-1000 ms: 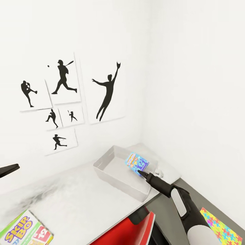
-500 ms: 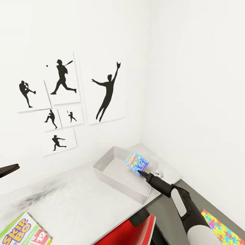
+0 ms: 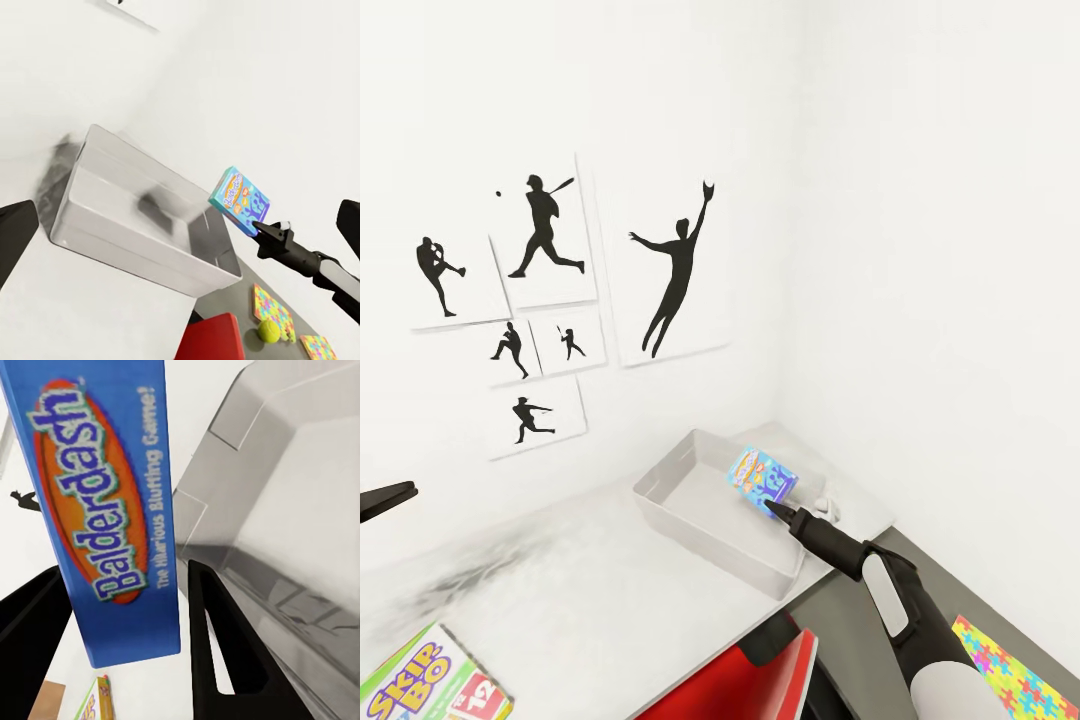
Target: Put all the toys in the child's room - the three board games (two on the bed and one on the table), the two jigsaw puzzles on the table, and the tennis ball on the table - inside the toy box on the table in the child's room.
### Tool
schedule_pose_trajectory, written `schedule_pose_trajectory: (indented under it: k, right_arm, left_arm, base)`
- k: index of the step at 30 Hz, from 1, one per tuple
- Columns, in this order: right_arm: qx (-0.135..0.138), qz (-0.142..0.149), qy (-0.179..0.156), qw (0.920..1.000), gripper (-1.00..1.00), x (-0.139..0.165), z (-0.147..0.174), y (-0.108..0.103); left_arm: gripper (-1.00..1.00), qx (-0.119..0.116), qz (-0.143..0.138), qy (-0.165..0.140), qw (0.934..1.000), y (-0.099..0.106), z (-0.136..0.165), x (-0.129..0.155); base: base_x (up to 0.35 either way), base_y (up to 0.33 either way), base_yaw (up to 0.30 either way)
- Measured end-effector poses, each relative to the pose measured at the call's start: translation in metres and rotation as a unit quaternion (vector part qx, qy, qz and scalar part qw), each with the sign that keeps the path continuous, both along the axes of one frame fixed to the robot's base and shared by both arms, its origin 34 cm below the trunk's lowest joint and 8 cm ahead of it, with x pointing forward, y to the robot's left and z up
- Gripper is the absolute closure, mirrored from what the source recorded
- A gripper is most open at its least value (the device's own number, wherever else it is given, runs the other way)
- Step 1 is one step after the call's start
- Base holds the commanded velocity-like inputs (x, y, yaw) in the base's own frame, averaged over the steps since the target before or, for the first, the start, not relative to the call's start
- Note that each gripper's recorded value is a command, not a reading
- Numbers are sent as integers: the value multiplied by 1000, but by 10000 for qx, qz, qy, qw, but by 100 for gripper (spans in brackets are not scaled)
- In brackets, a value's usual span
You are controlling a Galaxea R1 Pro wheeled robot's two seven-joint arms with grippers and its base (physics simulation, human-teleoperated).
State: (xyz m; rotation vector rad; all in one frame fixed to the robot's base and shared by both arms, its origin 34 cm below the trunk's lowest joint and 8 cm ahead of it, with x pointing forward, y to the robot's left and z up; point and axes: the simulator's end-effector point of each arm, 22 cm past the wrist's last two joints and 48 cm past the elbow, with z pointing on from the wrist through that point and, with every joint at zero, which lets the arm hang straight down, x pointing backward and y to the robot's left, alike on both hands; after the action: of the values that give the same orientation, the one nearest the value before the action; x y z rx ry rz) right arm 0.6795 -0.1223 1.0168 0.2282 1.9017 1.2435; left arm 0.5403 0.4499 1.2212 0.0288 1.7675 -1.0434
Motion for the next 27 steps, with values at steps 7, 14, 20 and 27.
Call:
schedule_pose_trajectory:
  k: [7, 14, 20, 27]
  right_arm:
    - [6, 0, 16, 10000, 100, 0, 0, 0]
    - [-55, 132, 340, 9993, 100, -2, -8, 8]
    - [-417, 133, 1013, 9939, 100, 18, -4, 4]
    - [-692, 79, 1169, 9907, 100, 50, 20, 11]
  left_arm:
    - [-100, -1, 0, 0, 10000, 0, 0, 0]
    - [-100, -2, -6, 5, 10000, -1, 0, 0]
    - [-100, -40, 0, 32, 10000, 0, -3, 0]
    - [-100, -53, 3, 43, 10000, 1, -3, 1]
  base:
    - [0, 0, 0]
    - [0, 0, 0]
    - [0, 0, 0]
    - [0, 0, 0]
